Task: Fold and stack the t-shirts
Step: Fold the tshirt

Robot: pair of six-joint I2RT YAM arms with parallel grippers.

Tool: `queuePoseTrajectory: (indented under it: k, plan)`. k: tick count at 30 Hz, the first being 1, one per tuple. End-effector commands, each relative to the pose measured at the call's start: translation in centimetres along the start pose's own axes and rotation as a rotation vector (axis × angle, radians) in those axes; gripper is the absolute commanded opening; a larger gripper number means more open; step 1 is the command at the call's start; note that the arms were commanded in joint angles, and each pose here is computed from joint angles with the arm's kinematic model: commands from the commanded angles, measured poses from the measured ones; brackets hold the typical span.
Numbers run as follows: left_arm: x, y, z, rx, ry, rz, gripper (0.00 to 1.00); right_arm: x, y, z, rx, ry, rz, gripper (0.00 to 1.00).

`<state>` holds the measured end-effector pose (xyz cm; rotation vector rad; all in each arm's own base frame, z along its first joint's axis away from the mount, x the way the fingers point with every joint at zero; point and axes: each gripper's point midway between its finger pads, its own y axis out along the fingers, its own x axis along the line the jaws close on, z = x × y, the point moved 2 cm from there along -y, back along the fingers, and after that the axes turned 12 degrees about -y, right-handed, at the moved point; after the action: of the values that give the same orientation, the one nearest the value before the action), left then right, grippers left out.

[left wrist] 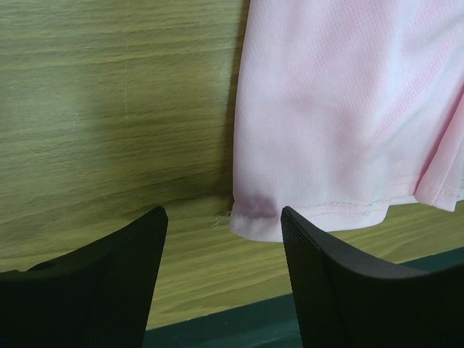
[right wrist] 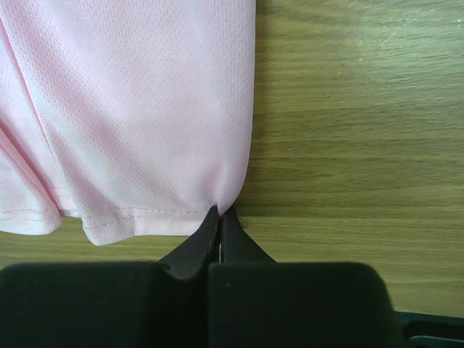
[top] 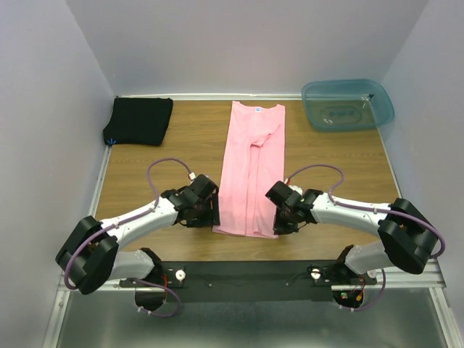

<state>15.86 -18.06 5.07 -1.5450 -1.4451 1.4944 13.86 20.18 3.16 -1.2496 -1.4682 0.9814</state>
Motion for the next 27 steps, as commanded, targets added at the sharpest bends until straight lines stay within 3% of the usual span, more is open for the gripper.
queuePoseTrajectory:
  k: [1, 10, 21, 25, 27]
  plan:
    - [0.0, 0.2, 0.0, -0.006, 0.036, -0.005, 0.7, -1.8, 1.1, 1.1, 0.023, -0.008, 0.087, 0.01]
    - [1.6, 0.9, 1.0, 0.02, 0.05, -0.092, 0.59, -1.8, 0.9, 1.4, 0.027, 0.009, 0.081, 0.01]
    - [2.0, 2.8, 3.6, 0.092, 0.117, -0.188, 0.56, -1.6, 0.6, 1.4, 0.039, 0.008, 0.074, 0.01]
    - [2.0, 2.9, 4.2, 0.097, 0.118, -0.21, 0.44, -1.7, 0.5, 1.6, 0.04, 0.011, 0.073, 0.0]
    - [2.1, 3.0, 4.4, 0.1, 0.114, -0.217, 0.44, -1.9, 0.5, 1.6, 0.036, 0.011, 0.075, 0.01]
